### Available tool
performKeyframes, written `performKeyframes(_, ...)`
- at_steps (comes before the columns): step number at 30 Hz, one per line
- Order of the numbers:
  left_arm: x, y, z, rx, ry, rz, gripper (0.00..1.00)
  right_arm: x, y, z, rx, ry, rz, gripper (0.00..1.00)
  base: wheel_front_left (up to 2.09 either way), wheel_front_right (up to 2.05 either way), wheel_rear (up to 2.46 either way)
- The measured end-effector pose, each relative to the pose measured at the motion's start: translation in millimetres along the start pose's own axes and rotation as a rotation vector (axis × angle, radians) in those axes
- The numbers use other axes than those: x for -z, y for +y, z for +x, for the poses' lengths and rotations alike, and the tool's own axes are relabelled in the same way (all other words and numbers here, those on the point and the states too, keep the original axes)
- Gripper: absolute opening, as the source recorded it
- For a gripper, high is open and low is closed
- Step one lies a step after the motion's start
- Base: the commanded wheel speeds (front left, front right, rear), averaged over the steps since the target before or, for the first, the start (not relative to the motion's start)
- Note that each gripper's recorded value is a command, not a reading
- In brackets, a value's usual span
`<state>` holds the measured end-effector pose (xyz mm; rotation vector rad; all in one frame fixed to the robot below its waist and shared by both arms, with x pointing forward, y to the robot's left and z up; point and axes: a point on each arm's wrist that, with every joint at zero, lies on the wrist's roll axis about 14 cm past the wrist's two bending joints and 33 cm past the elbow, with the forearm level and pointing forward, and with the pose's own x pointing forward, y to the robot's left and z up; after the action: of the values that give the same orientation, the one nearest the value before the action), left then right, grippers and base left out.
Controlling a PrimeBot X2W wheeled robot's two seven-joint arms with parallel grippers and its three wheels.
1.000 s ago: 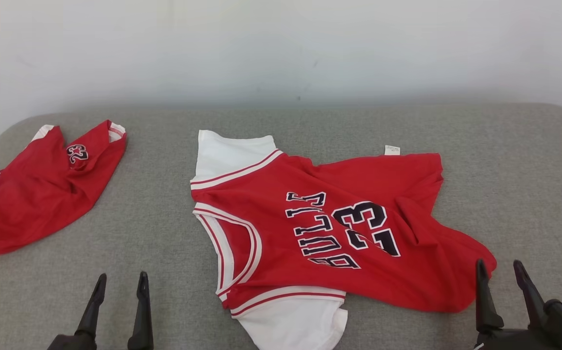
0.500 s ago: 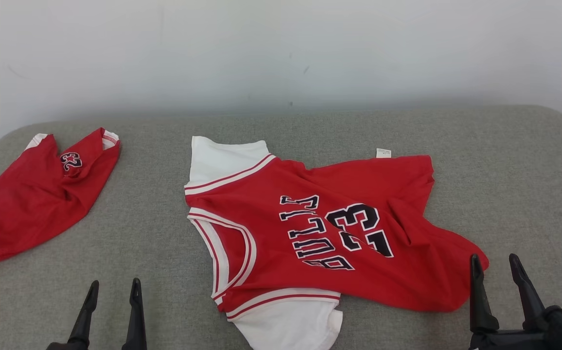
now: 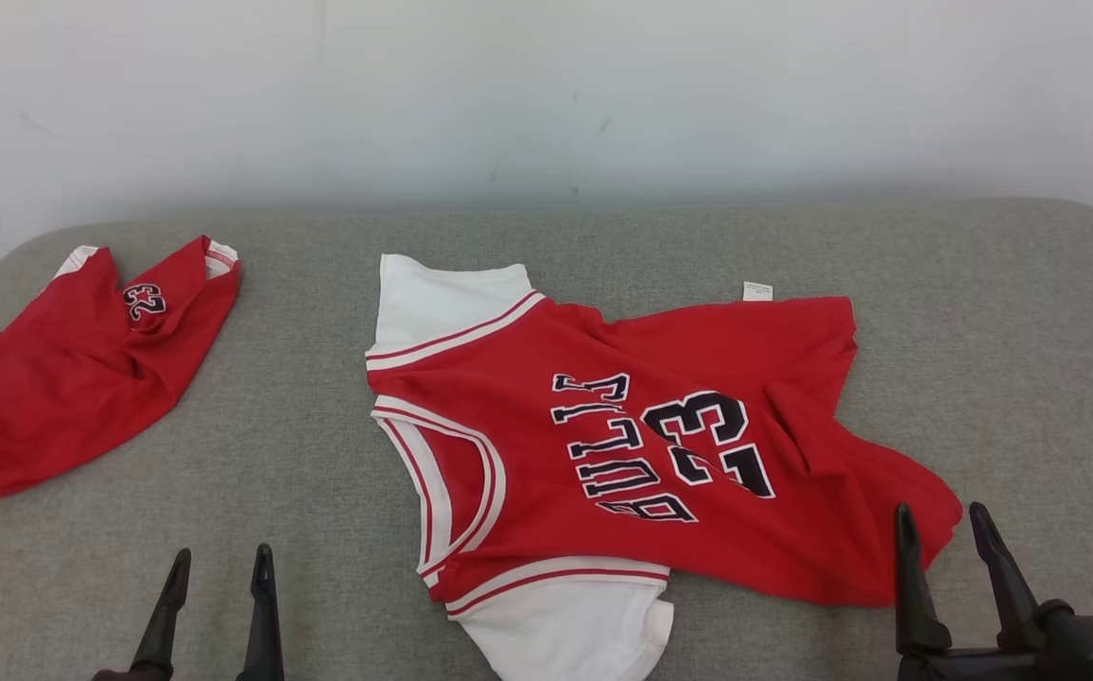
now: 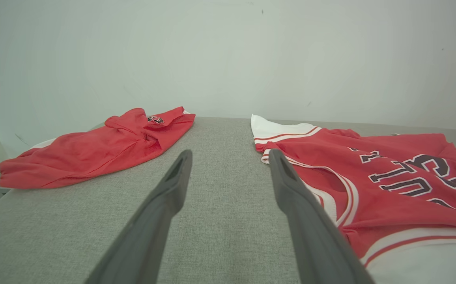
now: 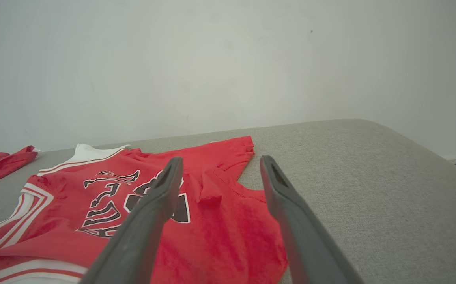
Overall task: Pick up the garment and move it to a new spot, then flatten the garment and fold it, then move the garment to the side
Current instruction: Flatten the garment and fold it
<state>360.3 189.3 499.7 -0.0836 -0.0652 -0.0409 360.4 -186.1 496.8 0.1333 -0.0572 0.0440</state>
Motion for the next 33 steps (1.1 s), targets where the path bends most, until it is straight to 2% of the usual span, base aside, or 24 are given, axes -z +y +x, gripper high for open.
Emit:
performKeyframes(16,-8.9,7.1,-12.0,-0.027,-0.025,0.005,1.00,-2.9,31.5,2.2,-0.088,-0.012,0.038,1.00,0.00,0.00,0.00)
performKeyframes(33,-15.5,11.9,-19.2,-0.043,-0.045,0.015,1.00,-4.6,34.5,-1.1,-0.098,-0.016,0.041,1.00,0.00,0.00,0.00)
